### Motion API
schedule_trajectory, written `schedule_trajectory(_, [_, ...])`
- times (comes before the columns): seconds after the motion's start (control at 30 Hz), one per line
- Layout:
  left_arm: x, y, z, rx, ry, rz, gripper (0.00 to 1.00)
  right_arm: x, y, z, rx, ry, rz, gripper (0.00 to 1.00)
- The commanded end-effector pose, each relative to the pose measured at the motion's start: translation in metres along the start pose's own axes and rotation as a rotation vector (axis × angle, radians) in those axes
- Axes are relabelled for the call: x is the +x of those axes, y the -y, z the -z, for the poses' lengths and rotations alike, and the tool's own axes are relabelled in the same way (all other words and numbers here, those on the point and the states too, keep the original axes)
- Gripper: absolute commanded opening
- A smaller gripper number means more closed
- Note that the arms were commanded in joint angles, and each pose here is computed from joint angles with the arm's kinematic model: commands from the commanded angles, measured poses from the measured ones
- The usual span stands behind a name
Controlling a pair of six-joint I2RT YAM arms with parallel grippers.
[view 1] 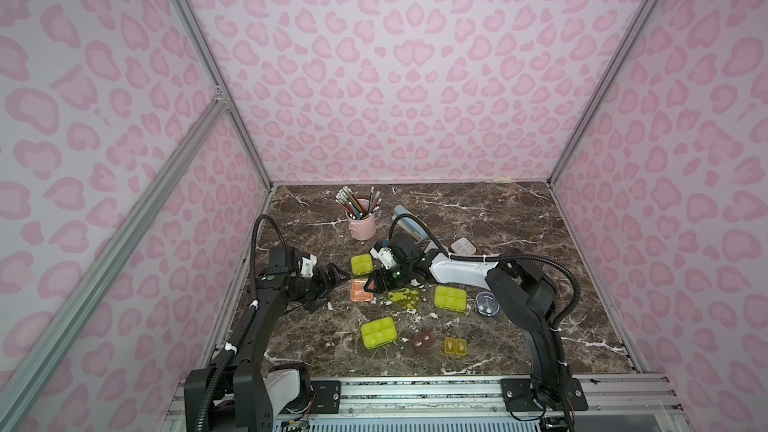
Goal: Close pillboxes
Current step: Close the lid on the pillbox.
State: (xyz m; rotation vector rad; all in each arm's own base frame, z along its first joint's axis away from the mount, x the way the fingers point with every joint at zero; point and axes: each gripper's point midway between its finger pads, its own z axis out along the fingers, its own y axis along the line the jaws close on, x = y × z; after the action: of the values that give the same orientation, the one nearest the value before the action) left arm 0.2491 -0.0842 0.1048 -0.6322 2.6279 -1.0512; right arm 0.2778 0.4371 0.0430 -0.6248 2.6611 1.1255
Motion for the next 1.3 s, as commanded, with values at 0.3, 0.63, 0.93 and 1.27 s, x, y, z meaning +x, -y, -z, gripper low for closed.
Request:
schedule_trajectory(0.3, [-0.003,-0.002,-0.004,-0.002,0.005,-0.009,0.97,0.001,0.008,-0.007,-0.006,-0.004,-0.019,0.57])
schedule_trajectory(0.63, [0.001,-0.004,-0.009,-0.005,-0.022,-0.006,0.97,0.003,0.011,-0.008,-0.007,-0.006,-0.032,0.53])
schedule_trajectory(0.93, [0.006,-0.010,-0.029,-0.047,-0.112,-0.017,0.96,0.006,0.003,-0.005,-0.094,-0.006,-0.082,0.55])
schedule_trajectory(1.27, [-0.002,-0.015,-0.043,-0.060,-0.148,-0.021,0.91,0.009,0.008,-0.005,-0.125,-0.005,-0.129,0.54])
